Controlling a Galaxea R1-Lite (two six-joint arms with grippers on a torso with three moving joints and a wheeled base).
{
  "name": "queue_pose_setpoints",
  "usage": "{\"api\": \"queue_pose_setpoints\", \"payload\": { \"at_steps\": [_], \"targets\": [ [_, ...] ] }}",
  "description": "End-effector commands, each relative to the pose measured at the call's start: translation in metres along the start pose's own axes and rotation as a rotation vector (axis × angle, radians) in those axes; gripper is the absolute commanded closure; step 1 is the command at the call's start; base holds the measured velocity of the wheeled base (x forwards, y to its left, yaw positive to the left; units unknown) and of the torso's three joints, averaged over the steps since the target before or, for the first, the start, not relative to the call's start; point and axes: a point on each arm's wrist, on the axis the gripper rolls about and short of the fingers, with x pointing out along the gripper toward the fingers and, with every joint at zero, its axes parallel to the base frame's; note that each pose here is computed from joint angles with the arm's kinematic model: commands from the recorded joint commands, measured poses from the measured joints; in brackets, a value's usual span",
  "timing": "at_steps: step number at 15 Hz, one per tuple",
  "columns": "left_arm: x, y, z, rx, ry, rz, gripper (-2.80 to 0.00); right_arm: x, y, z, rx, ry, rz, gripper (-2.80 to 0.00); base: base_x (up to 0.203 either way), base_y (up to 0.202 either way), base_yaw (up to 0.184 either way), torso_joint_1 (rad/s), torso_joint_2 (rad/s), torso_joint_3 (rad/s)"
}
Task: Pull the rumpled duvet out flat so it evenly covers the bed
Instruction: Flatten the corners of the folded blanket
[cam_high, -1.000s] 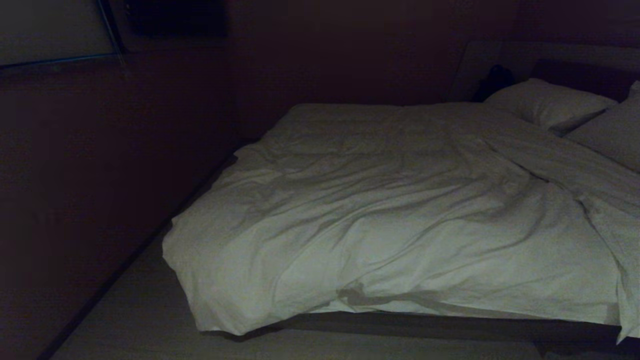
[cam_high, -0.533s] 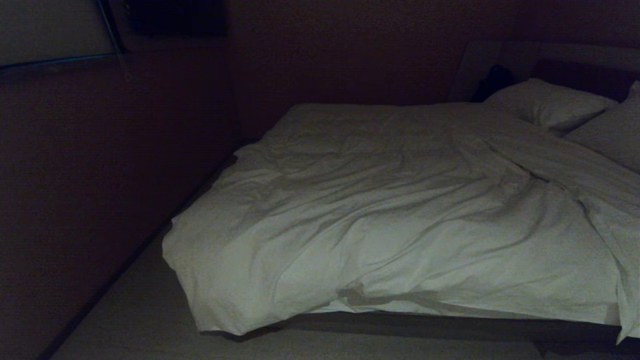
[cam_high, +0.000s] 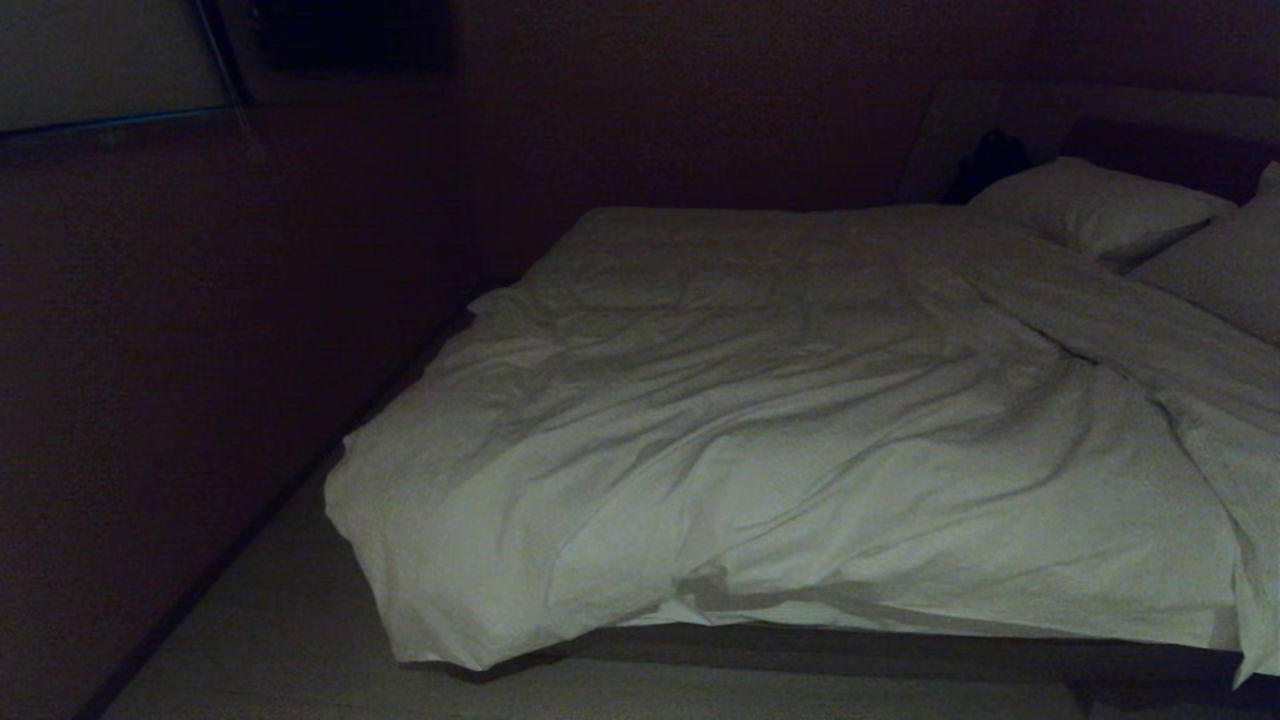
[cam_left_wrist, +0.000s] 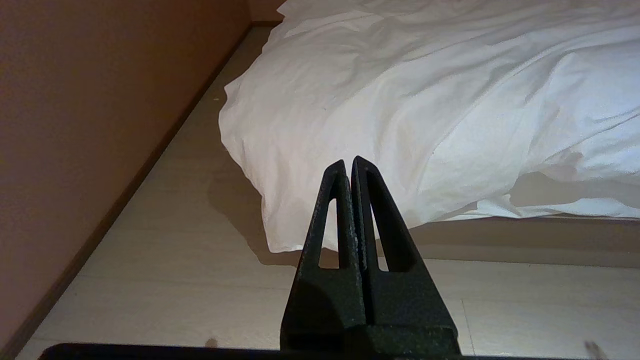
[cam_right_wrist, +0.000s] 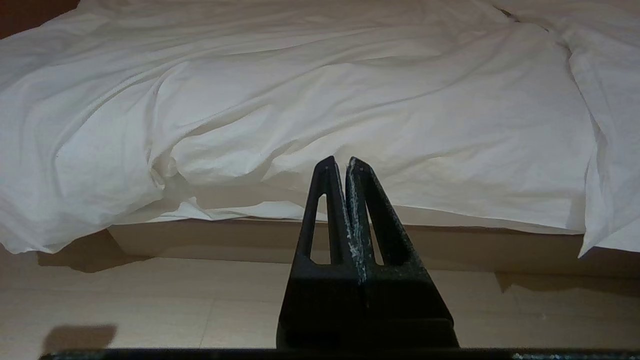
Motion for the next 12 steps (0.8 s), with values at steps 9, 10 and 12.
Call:
{"api": "queue_pose_setpoints", "payload": {
  "at_steps": [9, 10, 12],
  "targets": [
    [0.0000, 0.0000, 0.0000, 0.001, -0.001, 0.000, 0.00, 0.0001, 0.0000, 0.0001, 0.002, -0.001, 0.000, 0.00, 0.000, 0.000, 0.000, 0.000, 0.00, 0.000],
    [0.0000, 0.0000, -0.0001, 0.001, 0.000, 0.000, 0.00, 0.0001, 0.0000, 0.0001, 0.002, -0.001, 0.002, 0.00, 0.000, 0.000, 0.000, 0.000, 0.00, 0.000],
    [0.0000, 0.0000, 0.0000, 0.001, -0.001, 0.000, 0.00, 0.0001, 0.0000, 0.0002, 0.001, -0.002, 0.001, 0.00, 0.000, 0.000, 0.000, 0.000, 0.00, 0.000]
  ]
}}
